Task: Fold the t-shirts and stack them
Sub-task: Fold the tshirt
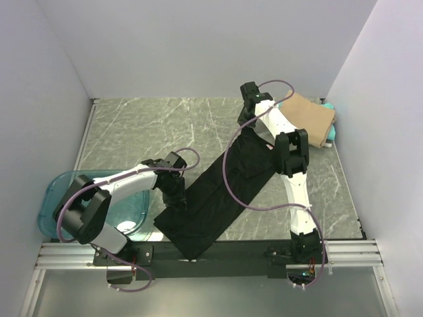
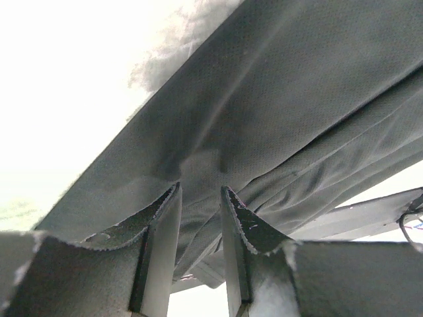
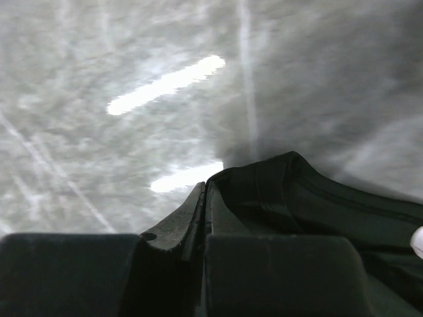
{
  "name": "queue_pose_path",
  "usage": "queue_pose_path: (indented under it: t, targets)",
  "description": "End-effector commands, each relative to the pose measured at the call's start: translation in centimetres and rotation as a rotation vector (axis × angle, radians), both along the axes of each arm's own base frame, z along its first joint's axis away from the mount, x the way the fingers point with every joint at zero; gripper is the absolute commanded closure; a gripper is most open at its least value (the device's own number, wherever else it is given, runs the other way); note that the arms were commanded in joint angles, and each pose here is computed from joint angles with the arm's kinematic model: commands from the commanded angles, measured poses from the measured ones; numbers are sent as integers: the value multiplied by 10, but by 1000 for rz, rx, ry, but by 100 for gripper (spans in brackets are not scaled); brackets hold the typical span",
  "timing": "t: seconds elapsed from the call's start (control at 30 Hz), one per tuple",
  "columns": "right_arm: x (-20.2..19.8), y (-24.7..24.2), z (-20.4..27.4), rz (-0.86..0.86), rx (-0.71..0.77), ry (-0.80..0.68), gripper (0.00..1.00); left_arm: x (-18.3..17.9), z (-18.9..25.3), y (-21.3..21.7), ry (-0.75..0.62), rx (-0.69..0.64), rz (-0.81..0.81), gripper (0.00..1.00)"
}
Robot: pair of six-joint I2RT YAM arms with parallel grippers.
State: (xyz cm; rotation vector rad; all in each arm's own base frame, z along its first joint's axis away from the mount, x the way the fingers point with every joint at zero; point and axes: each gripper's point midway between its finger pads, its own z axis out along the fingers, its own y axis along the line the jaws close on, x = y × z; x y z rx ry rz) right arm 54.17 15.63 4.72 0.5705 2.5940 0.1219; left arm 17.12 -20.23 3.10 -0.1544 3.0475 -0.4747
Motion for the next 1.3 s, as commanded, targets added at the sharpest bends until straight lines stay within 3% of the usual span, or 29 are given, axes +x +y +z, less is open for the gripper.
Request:
queue_pose_path:
  t: [0.0, 0.3, 0.4, 0.43, 0.5, 0.53, 0.63, 0.83, 0.97, 1.27]
  targets:
    - [28, 34, 25, -20, 149, -120, 100, -2, 7, 3, -26, -4, 8, 64]
    - [59, 59, 76, -26, 279, -290, 98, -5, 15, 3, -48, -32, 4, 64]
    - [51, 53, 95, -8, 250, -319, 75, 0, 21, -1, -87, -63, -17, 63]
    - [48, 50, 99, 4, 232, -324, 61, 1, 23, -2, -101, -70, -31, 63]
    - [39, 41, 117, 6, 198, -336, 51, 3, 25, -4, -117, -79, -47, 63]
    - [35, 36, 123, 11, 174, -340, 41, 5, 26, -4, -131, -79, -61, 63]
    - [19, 23, 141, 26, 121, -349, 33, 11, 33, -8, -180, -104, -89, 63]
    - [-37, -1, 144, 30, 46, -297, 33, 8, 27, -11, -199, -140, -90, 63]
    - [-75, -9, 104, 32, 28, -201, 34, 1, 19, -13, -184, -168, -71, 63]
    - [-109, -12, 44, -2, 19, -65, 35, 6, 11, -21, -182, -193, -64, 63]
